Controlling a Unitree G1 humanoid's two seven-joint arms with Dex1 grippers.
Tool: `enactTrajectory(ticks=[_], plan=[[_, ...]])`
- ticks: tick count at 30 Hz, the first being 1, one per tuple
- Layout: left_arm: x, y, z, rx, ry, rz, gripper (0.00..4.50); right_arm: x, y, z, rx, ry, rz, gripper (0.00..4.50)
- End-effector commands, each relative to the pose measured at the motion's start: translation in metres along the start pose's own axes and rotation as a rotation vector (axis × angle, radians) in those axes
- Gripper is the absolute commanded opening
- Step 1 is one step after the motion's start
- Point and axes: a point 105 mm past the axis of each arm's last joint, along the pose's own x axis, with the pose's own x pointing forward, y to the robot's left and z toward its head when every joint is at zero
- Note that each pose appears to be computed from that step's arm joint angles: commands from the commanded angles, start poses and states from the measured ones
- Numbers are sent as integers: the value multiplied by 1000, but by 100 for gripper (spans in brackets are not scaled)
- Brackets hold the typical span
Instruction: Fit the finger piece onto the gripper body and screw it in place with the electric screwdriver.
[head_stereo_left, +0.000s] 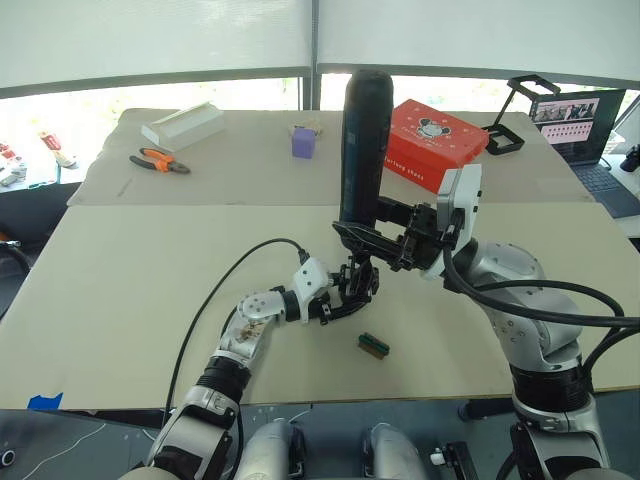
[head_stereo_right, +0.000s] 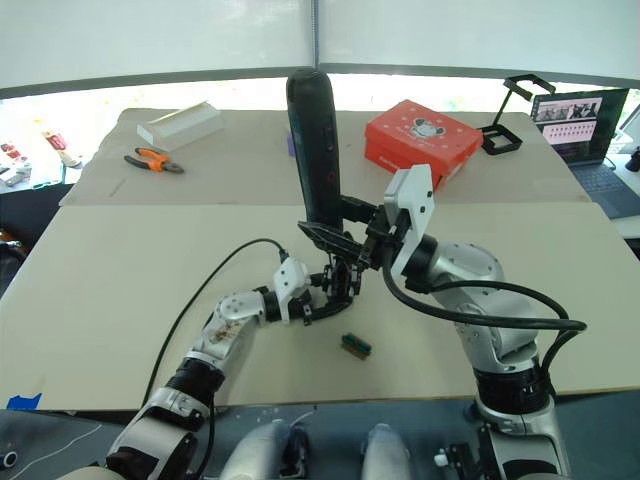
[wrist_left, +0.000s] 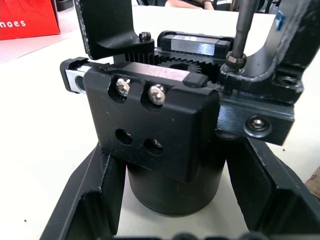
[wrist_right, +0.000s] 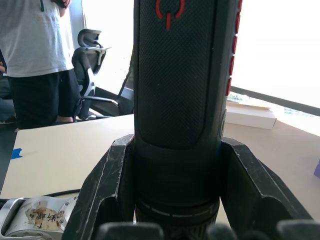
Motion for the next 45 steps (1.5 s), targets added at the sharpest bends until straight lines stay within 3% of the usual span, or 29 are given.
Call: enactTrajectory(ticks=[1,10,26,31,38,45], plan=[[0,-4,0,-8,-8,-14,243,-10,-5,-45,89,160,-42,191],[1,-3,-1,-11,-8,-15,243,-12,-6,-52,98,174,-56,191],[2,-4,-1,-14,-10,-16,243,-7,-3,-38,87,145,-17,191],[2,-4,-3,-18,-1,-16,243,-4,-4,-8,35,85,21,191],[0,-5,-15,-33,51,-16,243,4,7,60,-79,-193,125,191],[1,-5,-21,-48,84,-17,243,-3,16,67,-110,-206,191,191]])
